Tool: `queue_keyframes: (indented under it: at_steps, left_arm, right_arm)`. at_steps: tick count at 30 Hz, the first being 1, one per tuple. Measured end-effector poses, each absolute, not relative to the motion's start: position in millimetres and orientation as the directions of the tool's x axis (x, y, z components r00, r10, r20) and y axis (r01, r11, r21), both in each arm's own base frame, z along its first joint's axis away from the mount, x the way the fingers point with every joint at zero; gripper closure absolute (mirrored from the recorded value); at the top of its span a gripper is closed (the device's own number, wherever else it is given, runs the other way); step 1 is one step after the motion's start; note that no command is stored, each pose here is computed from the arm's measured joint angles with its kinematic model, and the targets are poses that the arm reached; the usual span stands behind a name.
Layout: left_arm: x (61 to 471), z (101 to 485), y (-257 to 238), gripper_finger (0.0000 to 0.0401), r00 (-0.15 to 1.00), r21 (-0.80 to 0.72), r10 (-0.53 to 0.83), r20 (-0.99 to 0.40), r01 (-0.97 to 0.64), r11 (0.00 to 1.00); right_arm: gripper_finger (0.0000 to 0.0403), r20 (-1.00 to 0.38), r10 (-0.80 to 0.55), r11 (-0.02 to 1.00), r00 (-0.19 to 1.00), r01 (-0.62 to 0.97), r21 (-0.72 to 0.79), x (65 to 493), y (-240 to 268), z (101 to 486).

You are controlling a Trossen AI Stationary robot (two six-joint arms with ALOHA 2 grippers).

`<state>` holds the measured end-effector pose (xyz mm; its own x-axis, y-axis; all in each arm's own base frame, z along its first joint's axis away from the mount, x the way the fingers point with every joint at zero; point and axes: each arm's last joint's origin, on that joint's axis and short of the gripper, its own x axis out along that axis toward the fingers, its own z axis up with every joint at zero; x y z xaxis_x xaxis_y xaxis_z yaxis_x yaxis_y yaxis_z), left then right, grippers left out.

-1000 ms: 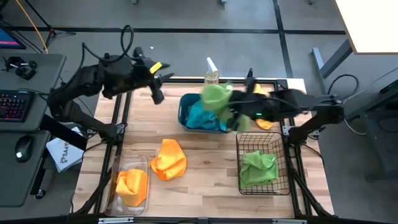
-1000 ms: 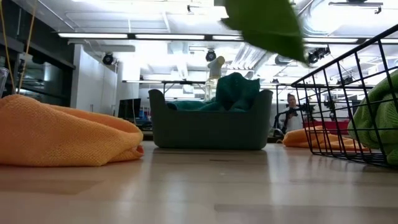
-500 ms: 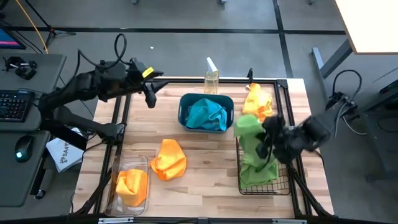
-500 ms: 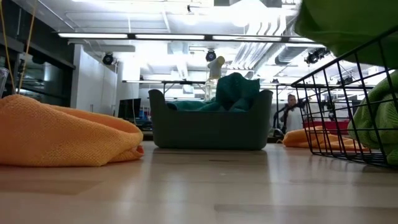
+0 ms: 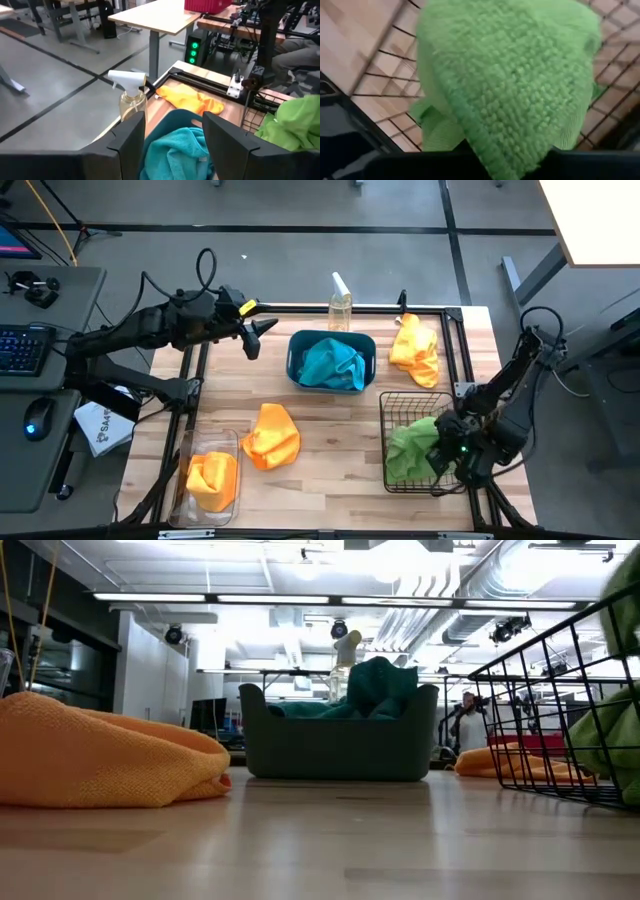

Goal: Sort microfiber towel by color & place in baskets
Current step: Put the green towel into the black wire basket

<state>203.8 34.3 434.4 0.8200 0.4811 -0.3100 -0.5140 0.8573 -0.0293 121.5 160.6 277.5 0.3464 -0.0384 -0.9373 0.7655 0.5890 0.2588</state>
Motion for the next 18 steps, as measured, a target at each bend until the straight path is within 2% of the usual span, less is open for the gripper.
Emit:
queue_keyframes:
  at_steps: [5,9,14,18]
  left_arm:
    - [204,436,34,0.0215,0.824,-0.015,0.481,-0.298,-0.508,0.861]
    - [204,436,34,0.0215,0.824,-0.015,0.481,-0.298,-0.508,0.861]
    - [204,436,34,0.0215,0.824,-0.015,0.481,-0.298,-0.508,0.861]
    - [204,436,34,0.0215,0.824,-0.015,0.481,-0.299,-0.508,0.861]
  right_arm:
    - [0.0403,-0.933,0.093,0.553,0.348,0.761,0.34,141,159,261]
    - [0.0403,-0.948,0.204,0.539,0.243,0.781,0.316,154,147,228]
    - [0.0398,-0.956,0.208,0.55,0.209,0.783,0.291,160,129,208]
    - [0.0368,-0.949,0.23,0.566,0.216,0.764,0.311,167,119,208]
